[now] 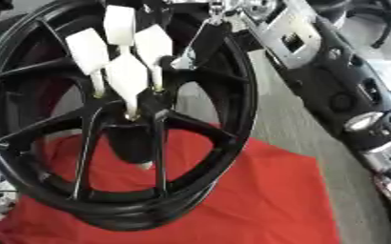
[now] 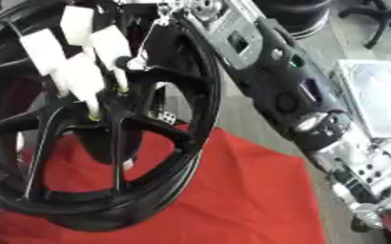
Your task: Pull the pin out of the wheel hub.
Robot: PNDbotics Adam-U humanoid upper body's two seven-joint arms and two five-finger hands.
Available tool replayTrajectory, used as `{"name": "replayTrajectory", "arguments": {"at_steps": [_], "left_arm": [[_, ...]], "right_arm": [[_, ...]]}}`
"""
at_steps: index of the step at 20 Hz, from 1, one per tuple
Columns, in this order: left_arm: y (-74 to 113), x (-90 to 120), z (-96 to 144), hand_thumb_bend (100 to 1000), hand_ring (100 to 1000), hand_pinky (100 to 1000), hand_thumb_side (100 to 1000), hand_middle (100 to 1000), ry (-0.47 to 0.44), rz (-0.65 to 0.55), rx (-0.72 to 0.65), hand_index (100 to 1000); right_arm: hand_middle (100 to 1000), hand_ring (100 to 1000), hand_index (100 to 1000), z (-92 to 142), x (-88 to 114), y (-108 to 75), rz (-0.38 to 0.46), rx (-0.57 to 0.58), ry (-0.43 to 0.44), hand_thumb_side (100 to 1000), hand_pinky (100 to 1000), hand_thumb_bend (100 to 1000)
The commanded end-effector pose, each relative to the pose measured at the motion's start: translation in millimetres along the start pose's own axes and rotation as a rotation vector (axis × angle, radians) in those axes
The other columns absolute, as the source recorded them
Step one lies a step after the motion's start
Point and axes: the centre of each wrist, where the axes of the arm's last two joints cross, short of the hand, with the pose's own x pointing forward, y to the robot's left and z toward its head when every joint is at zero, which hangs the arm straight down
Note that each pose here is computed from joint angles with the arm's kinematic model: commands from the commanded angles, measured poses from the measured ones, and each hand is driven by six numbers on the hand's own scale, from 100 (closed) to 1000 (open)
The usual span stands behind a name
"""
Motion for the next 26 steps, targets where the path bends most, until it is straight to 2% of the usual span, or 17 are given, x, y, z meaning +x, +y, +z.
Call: {"name": "replayTrajectory", "arguments": {"at_steps": [1, 5, 9, 17, 18, 21, 26], "left_arm": [[1.7, 11, -5, 865, 845, 868, 612, 919, -0.038, -0.011, -0.008, 948], [1.8, 11, -5, 864, 846, 869, 612, 920, -0.039, -0.014, -0.01, 948], [2.2, 11, -5, 863, 846, 870, 612, 920, -0.039, -0.014, -0.01, 948], [2.0, 12, -5, 863, 846, 870, 612, 920, -0.039, -0.014, -0.011, 948], [2.2, 11, -5, 861, 843, 872, 612, 921, -0.038, -0.014, -0.011, 948], [3.2, 11, -4, 860, 843, 873, 613, 921, -0.036, -0.017, -0.012, 948], [3.4, 10, -4, 859, 844, 874, 613, 921, -0.035, -0.018, -0.013, 949]], "right_arm": [[356, 604, 503, 3, 2, -13.5, 0.036, -0.001, 0.005, 100, 765, 123], [309, 579, 469, 3, 1, -15.6, 0.035, 0.003, 0.009, 100, 758, 115], [300, 573, 459, 6, 2, -20.6, 0.038, -0.008, 0.009, 100, 754, 157], [300, 573, 459, 10, 5, -25.4, 0.044, -0.009, 0.005, 100, 754, 157], [288, 563, 446, 10, 6, -26.7, 0.048, -0.014, 0.005, 100, 746, 244], [285, 560, 444, 25, 12, -45.3, 0.076, -0.053, -0.002, 100, 744, 256], [282, 555, 440, 38, 19, -58.7, 0.076, -0.095, -0.008, 100, 742, 276]]}}
